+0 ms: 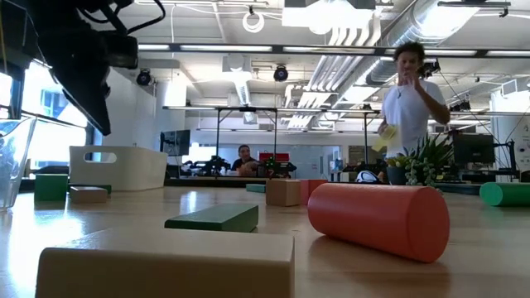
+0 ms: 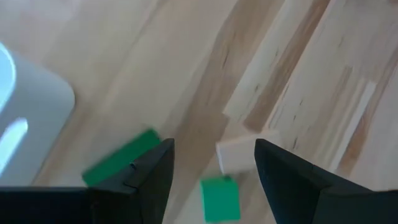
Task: Sort & place blocks by color
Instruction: Put the green block into the top white bin
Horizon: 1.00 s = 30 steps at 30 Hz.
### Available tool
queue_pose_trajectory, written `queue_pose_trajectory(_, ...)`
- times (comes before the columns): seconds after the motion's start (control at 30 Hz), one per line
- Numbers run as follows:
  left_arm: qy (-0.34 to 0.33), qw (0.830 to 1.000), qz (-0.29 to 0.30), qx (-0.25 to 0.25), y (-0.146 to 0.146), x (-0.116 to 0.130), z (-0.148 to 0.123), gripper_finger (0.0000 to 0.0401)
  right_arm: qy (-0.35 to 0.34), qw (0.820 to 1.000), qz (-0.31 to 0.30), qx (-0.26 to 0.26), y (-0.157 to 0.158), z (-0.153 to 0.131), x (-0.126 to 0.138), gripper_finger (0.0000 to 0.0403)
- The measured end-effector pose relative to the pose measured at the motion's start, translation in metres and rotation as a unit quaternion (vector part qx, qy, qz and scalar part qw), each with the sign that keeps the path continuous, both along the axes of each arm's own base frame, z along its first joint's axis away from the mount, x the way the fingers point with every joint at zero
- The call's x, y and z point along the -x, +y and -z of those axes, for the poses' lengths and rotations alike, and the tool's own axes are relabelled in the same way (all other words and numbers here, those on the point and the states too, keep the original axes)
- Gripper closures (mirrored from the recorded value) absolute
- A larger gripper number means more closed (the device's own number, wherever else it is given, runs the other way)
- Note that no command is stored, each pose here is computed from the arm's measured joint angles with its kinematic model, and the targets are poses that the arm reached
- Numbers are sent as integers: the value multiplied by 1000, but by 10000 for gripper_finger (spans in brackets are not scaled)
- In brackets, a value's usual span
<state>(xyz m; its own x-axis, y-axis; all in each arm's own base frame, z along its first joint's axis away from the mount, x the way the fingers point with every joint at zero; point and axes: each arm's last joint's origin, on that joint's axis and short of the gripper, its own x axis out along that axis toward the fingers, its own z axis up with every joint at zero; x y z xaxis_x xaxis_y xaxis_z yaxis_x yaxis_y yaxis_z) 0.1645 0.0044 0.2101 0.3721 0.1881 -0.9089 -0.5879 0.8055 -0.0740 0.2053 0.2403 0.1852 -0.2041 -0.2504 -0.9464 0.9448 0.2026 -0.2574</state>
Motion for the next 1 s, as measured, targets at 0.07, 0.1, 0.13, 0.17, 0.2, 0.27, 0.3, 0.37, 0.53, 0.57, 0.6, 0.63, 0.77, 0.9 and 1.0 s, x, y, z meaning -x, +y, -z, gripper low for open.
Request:
queue_pose_trajectory(0.07,23,1000,-10,17,-1,1,2,190,-4,1000,-6,3,-2,-3,1,190)
queue_pose_trajectory(0.1,31,999,-17,28,-1,1,4,190,-5,1000,-7,6,-3,-5,1,190)
queue_pose_trajectory(0.13,36,998,-25,38,-2,1,5,190,-4,1000,-8,11,-3,-5,2,190)
queue_pose_trajectory(0.17,42,998,-33,46,-2,1,7,190,-5,1000,-9,15,-4,-6,2,190)
queue_pose_trajectory(0.2,48,997,-38,53,-2,0,8,190,-7,1000,-11,20,-5,-7,2,190)
queue_pose_trajectory(0.27,56,996,-41,56,-2,-2,11,190,-10,999,-13,28,-7,-9,3,190)
queue_pose_trajectory(0.3,62,996,-42,56,-2,-3,12,190,-14,999,-15,30,-7,-10,3,190)
queue_pose_trajectory(0.37,73,995,-47,59,-3,-4,15,190,-18,999,-16,29,-8,-12,3,190)
queue_pose_trajectory(0.53,108,990,-56,76,-4,-8,24,190,-39,998,-22,33,-10,-18,4,190)
queue_pose_trajectory(0.57,114,989,-55,77,-4,-8,26,190,-45,998,-23,34,-11,-20,4,190)
queue_pose_trajectory(0.6,118,988,-55,78,-4,-9,27,190,-50,998,-25,35,-11,-22,4,190)
queue_pose_trajectory(0.63,123,988,-55,80,-4,-10,28,190,-55,997,-26,36,-12,-24,5,190)
queue_pose_trajectory(0.77,139,986,-49,78,-6,-12,33,190,-73,996,-31,42,-15,-31,6,190)
queue_pose_trajectory(0.9,152,984,-39,79,-9,-14,37,190,-82,995,-33,42,-17,-36,7,190)
queue_pose_trajectory(1.0,163,982,-33,84,-11,-15,41,190,-81,995,-38,40,-19,-39,8,190)
